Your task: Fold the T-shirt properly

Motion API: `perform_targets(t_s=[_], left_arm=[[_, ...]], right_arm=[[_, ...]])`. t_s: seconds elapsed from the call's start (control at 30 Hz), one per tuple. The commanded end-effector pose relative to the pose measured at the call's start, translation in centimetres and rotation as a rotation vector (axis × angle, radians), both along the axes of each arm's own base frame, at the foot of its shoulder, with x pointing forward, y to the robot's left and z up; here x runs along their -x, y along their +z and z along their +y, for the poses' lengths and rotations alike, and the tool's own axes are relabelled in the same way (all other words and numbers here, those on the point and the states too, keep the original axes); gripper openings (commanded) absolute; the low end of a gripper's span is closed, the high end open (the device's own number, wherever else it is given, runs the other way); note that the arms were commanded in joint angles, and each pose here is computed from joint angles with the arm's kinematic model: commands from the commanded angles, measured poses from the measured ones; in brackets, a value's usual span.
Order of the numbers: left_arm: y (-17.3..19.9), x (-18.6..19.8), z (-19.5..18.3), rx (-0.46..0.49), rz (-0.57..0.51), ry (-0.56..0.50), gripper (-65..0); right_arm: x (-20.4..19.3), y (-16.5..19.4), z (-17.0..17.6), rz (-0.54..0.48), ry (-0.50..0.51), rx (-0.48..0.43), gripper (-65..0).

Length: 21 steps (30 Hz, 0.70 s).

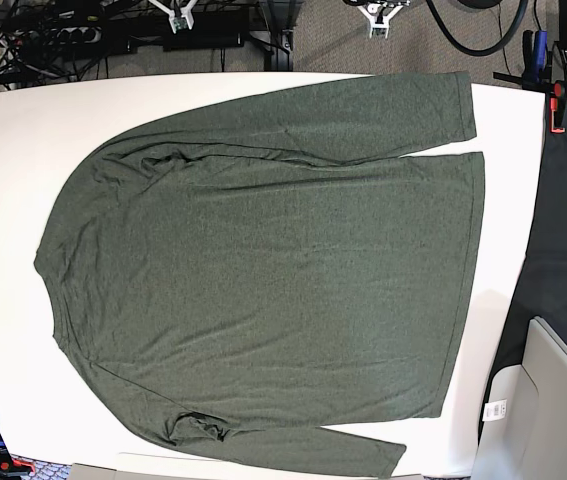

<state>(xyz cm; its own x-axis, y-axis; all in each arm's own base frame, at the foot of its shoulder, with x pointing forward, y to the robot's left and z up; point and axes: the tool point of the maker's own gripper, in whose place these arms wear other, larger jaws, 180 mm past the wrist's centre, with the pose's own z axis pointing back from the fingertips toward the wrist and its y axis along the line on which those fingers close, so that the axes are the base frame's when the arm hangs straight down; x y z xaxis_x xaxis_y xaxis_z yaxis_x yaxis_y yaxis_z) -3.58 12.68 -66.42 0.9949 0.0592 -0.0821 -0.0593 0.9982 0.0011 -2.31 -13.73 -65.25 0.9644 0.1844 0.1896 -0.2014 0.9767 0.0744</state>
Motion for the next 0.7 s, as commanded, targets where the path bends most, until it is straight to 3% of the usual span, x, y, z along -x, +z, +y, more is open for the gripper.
perform_targets(t_s=[0.0, 0.37, 0.67], left_arm=[[0.1, 1.2, 0.2, -0.002, 0.018, -0.001, -65.0], [2.2, 3.4, 7.6, -0.127, -0.087, -0.048, -65.0], [8.2, 1.2, 10.0, -0.182, -0.31, -0.134, -65.0]], right_arm=[[1.3, 0.1, -0.5, 0.015, -0.002, 0.004, -65.0], [2.3, 3.2, -5.9, -0.09, 0.073, 0.098, -65.0], [0.8, 9.7, -7.3, -0.272, 0.186, 0.134, -65.0]])
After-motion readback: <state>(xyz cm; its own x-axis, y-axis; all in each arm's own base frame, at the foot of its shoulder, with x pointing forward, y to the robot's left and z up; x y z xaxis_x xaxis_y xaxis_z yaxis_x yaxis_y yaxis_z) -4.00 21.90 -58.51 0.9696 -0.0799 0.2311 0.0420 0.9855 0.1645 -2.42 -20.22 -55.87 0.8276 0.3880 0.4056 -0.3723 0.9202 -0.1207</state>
